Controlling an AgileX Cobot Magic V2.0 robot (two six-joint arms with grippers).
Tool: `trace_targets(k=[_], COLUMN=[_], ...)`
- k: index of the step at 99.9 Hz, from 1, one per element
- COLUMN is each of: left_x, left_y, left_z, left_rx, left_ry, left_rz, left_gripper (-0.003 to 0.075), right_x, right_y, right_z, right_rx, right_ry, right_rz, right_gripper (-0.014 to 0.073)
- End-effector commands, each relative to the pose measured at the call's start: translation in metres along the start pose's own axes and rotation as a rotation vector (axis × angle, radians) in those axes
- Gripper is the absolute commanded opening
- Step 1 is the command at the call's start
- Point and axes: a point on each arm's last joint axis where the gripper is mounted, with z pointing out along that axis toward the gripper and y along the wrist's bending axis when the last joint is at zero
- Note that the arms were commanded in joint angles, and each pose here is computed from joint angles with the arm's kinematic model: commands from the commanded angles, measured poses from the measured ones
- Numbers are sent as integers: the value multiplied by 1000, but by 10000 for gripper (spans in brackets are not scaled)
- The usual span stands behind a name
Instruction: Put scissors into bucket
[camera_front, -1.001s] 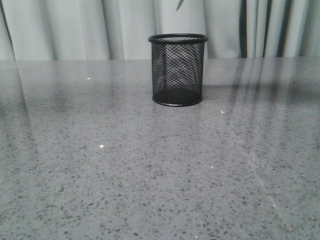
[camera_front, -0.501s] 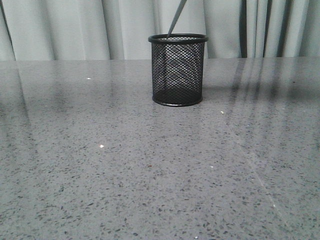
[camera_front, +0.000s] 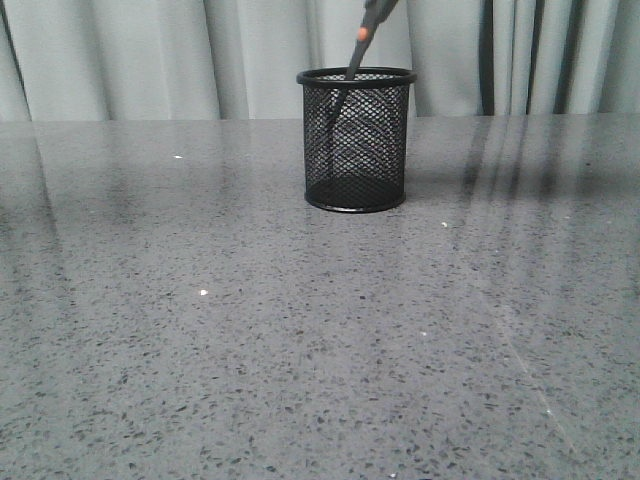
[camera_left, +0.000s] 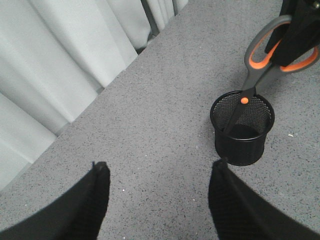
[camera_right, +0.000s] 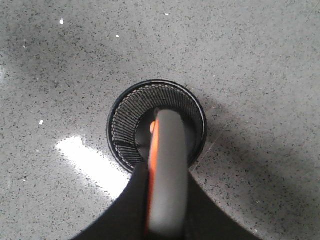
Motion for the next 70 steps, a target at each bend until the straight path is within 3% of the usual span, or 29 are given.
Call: trace_targets(k=[1,70], left_x=[-19,-19], left_y=[-6,-5], left_z=[-20,-20], left_rx=[-52,-61], left_ry=[-117,-123], left_rz=[6,6], left_gripper=[410,410], right_x=[0,1], right_y=[6,2], right_z=[-18,-1], right_rx=[-5,-10], right_ry=[-23,22], right_rz=[-11,-2], right_gripper=[-43,-43])
